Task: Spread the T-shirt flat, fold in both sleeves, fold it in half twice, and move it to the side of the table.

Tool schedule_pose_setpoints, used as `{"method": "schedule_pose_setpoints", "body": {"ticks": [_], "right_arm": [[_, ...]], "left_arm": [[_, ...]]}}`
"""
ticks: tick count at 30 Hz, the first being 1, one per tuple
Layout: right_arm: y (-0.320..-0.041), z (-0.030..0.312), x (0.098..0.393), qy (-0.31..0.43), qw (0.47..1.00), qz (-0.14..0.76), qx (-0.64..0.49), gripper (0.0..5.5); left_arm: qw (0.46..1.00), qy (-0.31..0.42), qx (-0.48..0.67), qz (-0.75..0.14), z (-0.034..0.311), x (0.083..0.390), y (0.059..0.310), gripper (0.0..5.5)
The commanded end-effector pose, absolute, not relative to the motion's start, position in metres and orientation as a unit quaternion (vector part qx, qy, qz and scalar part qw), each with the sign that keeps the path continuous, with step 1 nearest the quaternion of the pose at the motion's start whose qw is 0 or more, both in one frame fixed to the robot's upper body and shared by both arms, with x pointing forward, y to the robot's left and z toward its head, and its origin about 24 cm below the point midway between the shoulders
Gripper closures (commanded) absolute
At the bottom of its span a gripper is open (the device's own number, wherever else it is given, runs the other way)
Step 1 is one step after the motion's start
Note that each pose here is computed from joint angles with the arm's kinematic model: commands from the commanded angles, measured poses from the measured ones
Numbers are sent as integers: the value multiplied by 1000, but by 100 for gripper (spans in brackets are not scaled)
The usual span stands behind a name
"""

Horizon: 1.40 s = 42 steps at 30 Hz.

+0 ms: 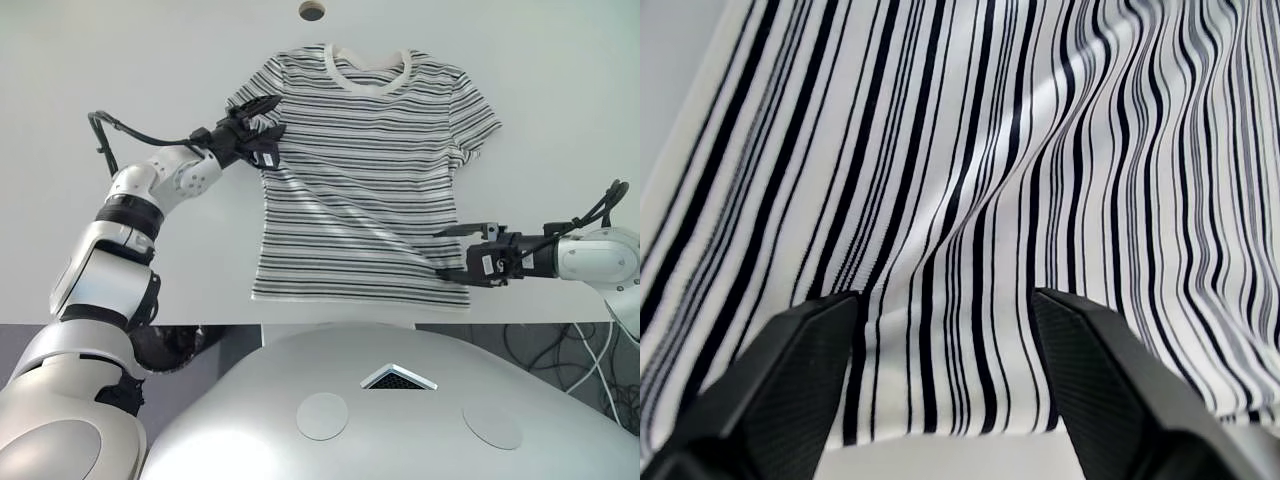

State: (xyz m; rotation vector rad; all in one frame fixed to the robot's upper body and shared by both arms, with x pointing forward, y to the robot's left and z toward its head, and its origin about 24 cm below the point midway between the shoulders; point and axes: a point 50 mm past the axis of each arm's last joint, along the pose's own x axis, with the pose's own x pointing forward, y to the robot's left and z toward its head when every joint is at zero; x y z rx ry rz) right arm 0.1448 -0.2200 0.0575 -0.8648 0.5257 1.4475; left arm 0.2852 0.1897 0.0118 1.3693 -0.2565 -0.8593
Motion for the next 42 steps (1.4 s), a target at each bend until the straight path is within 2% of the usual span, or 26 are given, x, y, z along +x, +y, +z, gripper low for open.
{"method": "schedule_pose_setpoints", "body": {"ticks": [1, 4, 10, 15, 18, 20, 23, 26, 28, 32, 38, 42], "right_arm": [[-230, 51, 140, 283, 614, 632, -378, 225], [-232, 52, 138, 288, 608, 635, -379, 225], [-236, 61, 134, 293, 600, 644, -372, 225], [-246, 72, 145, 279, 629, 618, -379, 225], [-239, 91, 157, 206, 701, 602, -324, 225], [-232, 111, 173, 125, 772, 566, -260, 225], [-229, 136, 191, 33, 839, 506, -198, 225], [-230, 158, 203, -41, 880, 449, -151, 225], [-234, 166, 207, -63, 895, 419, -141, 225], [-243, 174, 214, -87, 913, 369, -149, 225], [-245, 170, 216, -90, 920, 343, -166, 225], [-252, 165, 220, -77, 924, 327, -181, 225]], "left_arm": [[666, -128, 597, -428, 10, 260, 180, 272], [678, -151, 573, -435, 24, 247, 169, 272], [684, -144, 577, -422, 37, 238, 170, 272], [696, -144, 581, -397, 47, 238, 177, 272], [726, -155, 534, -404, 61, 228, 171, 272], [749, -154, 465, -447, 73, 209, 165, 272], [752, -125, 389, -517, 86, 184, 166, 272], [722, -42, 323, -611, 81, 153, 170, 272], [698, 12, 297, -652, 73, 138, 174, 272], [643, 111, 358, -668, 37, 127, 190, 272], [605, 156, 401, -670, 4, 116, 198, 272], [577, 181, 396, -691, 0, 104, 205, 272]]}}
